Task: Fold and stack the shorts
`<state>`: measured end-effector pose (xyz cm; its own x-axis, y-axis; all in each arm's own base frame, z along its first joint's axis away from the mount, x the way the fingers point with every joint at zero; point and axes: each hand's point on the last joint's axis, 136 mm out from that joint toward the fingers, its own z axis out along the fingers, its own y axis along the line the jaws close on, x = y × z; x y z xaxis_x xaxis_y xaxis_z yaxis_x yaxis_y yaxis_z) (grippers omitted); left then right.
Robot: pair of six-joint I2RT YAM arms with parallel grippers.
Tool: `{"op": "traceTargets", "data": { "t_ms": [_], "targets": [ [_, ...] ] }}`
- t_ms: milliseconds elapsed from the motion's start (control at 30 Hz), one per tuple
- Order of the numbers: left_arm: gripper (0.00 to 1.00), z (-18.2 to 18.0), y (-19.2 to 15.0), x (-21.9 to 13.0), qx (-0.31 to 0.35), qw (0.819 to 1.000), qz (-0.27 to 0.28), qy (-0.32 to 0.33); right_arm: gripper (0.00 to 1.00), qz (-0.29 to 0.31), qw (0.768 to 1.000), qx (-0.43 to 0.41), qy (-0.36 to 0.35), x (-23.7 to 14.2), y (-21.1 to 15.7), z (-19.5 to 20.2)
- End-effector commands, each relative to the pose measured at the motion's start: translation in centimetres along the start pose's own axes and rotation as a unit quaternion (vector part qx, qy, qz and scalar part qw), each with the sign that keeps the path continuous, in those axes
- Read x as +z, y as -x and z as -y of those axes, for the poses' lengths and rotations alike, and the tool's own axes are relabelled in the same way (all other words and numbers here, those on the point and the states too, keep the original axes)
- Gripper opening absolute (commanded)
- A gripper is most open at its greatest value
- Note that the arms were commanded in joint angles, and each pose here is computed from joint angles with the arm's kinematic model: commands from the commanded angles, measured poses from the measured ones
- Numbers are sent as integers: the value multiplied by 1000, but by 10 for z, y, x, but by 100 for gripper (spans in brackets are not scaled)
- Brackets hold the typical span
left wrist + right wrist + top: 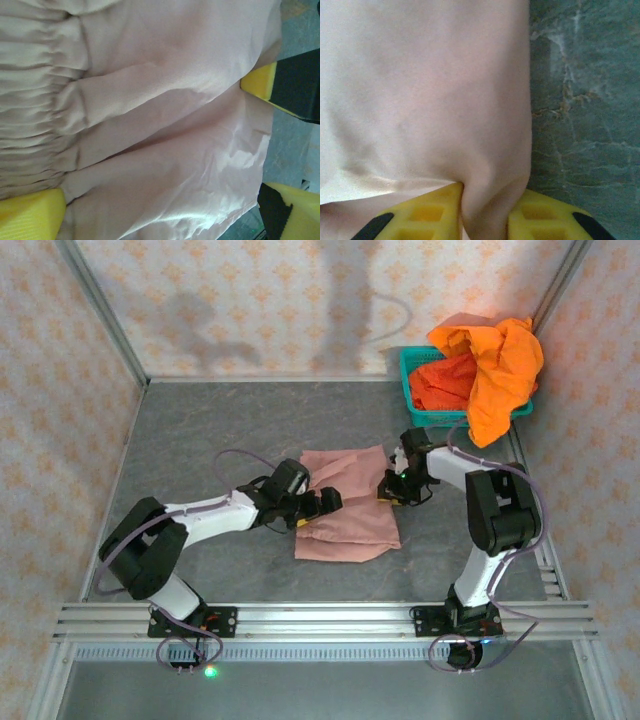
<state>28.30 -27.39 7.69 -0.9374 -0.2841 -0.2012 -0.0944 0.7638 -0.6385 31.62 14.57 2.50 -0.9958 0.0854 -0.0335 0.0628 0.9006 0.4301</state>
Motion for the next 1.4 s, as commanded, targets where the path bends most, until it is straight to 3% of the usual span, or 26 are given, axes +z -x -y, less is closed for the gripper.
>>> {"op": "traceTargets", "data": {
  "t_ms": [0,233,400,667,1000,1367],
  "targets": [
    [100,4,29,-39,46,996,72,28,16,22,997,-7,-73,-9,8,20],
    [100,21,62,-114,118,975,178,55,0,55,972,-18,-227,-49,14,62],
    [100,18,70,-142,122,967,218,52,0,71,943,-30,-323,-91,20,86],
    [100,10,70,-144,107,969,218,47,0,102,877,-35,-469,-164,31,127],
    [100,15,70,-144,117,971,201,47,0,86,793,-12,-603,-205,36,182],
    [100,11,71,-147,109,972,200,52,1,83,758,40,-646,-235,42,231]
  ]
}}
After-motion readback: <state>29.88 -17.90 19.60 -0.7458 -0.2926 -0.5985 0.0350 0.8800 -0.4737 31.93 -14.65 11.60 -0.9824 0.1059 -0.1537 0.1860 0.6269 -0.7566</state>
